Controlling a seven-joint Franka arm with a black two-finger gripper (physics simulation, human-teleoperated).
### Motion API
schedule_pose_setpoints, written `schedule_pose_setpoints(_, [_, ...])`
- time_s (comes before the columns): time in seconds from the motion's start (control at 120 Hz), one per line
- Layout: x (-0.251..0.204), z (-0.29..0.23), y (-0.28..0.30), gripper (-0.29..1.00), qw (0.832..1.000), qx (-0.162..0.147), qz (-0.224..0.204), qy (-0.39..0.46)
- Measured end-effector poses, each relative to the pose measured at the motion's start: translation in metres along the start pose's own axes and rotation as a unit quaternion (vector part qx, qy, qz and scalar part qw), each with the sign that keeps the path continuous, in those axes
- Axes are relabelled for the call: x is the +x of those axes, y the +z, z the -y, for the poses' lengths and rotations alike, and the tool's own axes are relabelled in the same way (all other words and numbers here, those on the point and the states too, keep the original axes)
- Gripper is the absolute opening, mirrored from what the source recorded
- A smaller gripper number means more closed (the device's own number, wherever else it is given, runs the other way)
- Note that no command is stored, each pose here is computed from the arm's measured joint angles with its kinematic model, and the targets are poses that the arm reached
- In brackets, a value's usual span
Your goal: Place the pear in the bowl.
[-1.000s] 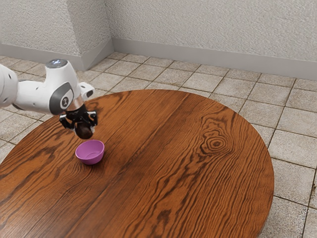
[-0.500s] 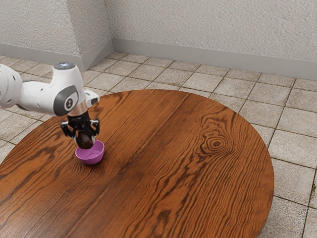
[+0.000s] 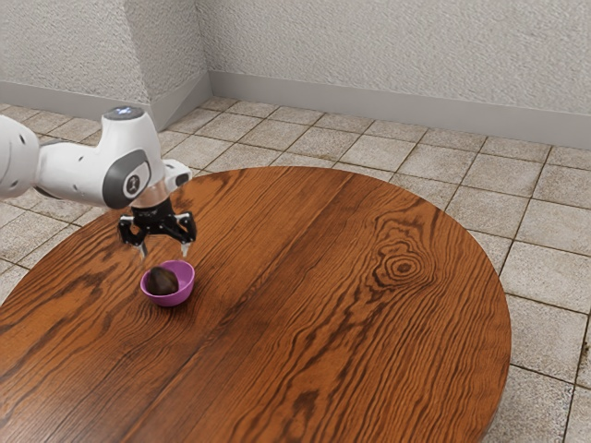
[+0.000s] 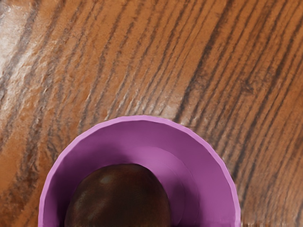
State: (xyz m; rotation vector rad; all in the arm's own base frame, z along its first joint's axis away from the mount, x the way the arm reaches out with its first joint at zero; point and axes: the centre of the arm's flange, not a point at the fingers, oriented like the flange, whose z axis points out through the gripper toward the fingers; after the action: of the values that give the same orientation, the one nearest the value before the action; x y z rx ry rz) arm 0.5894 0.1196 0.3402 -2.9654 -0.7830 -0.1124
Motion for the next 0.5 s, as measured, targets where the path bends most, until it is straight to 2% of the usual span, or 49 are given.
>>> schedule_pose_setpoints(0.1, [-0.01,-0.037,-0.055,0.64,0.999,-0.019,-0.026,0.033])
schedule_pose_setpoints(0.275, [-0.016,-0.081,-0.199,0.66,0.994,-0.052,-0.05,0.081])
schedule_pose_setpoints(0.408, [-0.017,-0.081,-0.273,0.67,0.99,-0.066,-0.035,0.117])
schedule_pose_setpoints(0.5, [-0.017,-0.07,-0.293,0.68,0.988,-0.064,-0.018,0.138])
